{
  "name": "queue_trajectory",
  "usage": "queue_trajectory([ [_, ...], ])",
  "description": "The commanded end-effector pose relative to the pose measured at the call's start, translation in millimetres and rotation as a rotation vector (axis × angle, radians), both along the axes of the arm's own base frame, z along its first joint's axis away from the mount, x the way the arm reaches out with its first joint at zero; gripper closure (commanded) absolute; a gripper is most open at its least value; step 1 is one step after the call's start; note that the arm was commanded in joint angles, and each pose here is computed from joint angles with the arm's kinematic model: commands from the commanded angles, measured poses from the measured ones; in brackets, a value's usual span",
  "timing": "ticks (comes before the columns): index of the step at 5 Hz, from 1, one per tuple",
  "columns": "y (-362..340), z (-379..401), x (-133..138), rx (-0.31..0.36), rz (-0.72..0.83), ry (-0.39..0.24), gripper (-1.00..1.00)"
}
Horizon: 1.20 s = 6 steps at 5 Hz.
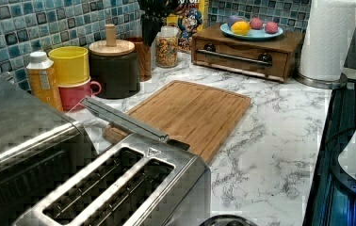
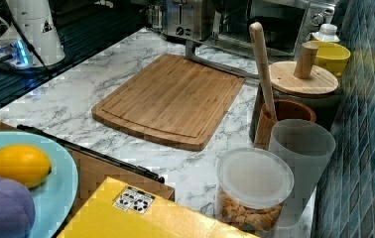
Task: Close the oven.
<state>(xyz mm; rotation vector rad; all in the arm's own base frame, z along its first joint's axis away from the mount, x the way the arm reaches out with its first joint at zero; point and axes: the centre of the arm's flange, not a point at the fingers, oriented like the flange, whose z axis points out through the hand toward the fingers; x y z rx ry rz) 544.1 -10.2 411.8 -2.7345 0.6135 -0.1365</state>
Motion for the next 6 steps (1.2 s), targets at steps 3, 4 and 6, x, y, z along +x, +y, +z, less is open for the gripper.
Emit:
queue_trajectory([
  [3,-1.3,-94.5,-51.2,0.319,0.285,-0.252,1.00],
  [4,0.9,-113.7,-45.6,0.347,0.279,-0.286,1.00],
  [6,8.4,-140.7,-21.7,0.359,0.255,-0.283,1.00],
])
